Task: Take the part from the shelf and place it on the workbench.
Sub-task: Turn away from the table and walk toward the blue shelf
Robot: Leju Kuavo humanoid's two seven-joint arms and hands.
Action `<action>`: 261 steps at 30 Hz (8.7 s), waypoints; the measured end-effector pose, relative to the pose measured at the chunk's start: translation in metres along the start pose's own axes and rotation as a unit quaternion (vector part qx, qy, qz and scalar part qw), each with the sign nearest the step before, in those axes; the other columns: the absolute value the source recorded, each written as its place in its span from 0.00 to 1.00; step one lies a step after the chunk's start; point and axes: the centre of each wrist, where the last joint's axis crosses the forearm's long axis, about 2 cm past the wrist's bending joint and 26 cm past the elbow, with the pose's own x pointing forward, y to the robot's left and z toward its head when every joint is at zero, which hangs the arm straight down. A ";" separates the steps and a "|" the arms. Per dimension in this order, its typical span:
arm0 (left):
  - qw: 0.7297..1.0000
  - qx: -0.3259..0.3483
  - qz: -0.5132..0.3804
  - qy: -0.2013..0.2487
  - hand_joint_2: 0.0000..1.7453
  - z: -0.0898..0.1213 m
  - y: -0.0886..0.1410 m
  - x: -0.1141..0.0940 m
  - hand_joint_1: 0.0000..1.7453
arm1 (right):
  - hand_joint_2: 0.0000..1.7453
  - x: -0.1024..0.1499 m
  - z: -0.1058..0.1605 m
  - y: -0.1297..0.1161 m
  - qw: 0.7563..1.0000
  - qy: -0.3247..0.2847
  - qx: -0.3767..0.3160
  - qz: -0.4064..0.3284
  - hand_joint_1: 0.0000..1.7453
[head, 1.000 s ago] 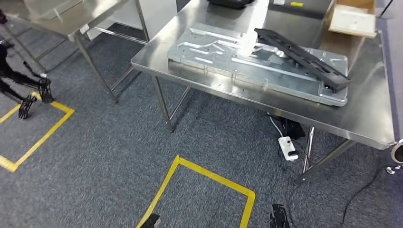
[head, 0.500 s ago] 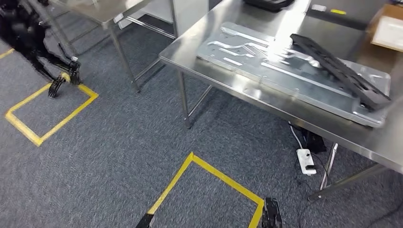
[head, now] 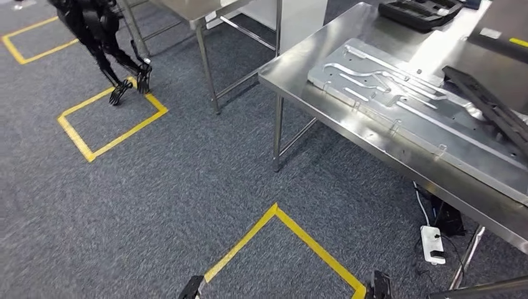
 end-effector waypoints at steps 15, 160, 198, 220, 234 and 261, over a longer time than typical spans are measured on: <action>0.999 -0.032 -0.008 0.005 0.00 0.001 -0.013 0.007 0.00 | 0.00 0.000 0.008 0.020 0.975 -0.012 0.074 0.210 0.00; 0.997 -0.058 -0.036 0.027 0.00 0.007 -0.035 0.008 0.00 | 0.00 -0.009 0.025 0.050 0.899 -0.027 0.184 0.397 0.00; 0.998 -0.058 -0.031 0.024 0.00 0.007 -0.039 0.012 0.00 | 0.00 -0.010 0.024 0.047 0.902 -0.006 0.177 0.393 0.00; 0.997 -0.058 -0.031 0.026 0.00 0.007 -0.039 0.009 0.00 | 0.00 -0.010 0.024 0.047 0.902 -0.002 0.179 0.393 0.00; 0.997 -0.058 -0.032 0.026 0.00 0.007 -0.038 0.010 0.00 | 0.00 -0.008 0.024 0.048 0.902 -0.003 0.180 0.392 0.00; 0.998 -0.059 -0.031 0.022 0.00 0.007 -0.039 0.011 0.00 | 0.00 -0.009 0.024 0.048 0.903 0.001 0.179 0.391 0.00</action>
